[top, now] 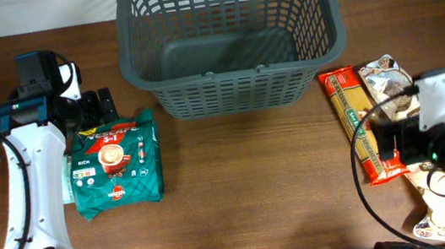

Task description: Pack container

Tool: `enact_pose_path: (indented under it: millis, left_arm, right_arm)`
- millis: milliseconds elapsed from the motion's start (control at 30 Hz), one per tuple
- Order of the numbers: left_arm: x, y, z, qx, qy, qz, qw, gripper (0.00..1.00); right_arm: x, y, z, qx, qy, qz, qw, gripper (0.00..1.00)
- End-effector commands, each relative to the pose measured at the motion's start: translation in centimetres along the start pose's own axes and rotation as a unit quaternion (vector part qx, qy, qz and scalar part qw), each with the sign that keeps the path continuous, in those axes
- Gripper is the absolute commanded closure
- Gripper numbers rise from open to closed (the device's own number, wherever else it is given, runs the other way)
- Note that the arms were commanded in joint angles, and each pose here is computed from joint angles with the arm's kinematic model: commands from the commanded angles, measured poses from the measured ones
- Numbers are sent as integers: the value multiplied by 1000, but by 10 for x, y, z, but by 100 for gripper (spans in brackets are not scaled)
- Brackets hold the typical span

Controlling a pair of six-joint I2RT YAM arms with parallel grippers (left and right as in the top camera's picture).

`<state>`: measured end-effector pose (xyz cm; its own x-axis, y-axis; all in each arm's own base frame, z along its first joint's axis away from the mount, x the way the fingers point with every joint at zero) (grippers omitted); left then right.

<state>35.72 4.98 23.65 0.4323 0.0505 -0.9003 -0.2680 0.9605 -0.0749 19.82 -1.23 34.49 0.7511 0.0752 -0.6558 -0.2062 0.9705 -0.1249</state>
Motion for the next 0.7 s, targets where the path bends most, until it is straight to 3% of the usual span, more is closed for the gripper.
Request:
enact_pose_path:
  millis: [0,200,333,433,667]
  left_arm:
    - [2,-3,-2,10,5,-6,1000,1]
    - [2,-3,-2,10,5,-6,1000,1]
    - [2,-3,-2,10,4,-6,1000,1]
    - [2,-3,-2,10,4,-6,1000,1]
    - [2,-3,-2,10,4,-6,1000,1]
  right_arm:
    - [-17,17,29,-32,-111,64,991,1]
    - [-60,15,75,-92,-280,19,955,1]
    - [-85,9,88,-105,-337,-35,935,1]
    - [-84,-7,75,-76,-299,-107,945,1]
    - [-73,-22,8,-84,-103,-206,969,1]
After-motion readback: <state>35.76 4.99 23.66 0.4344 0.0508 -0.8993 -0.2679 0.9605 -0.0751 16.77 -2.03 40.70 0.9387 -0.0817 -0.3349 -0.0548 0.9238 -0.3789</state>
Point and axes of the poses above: each gripper's point midway between its finger pads, its own x axis out along the fingers, its own y axis along the line the jaws close on, z = x × y, the point moved 6 cm from there along -x, back along the fingers, and after that the axes turned 6 degrees about -x, right-handed, at the moved point
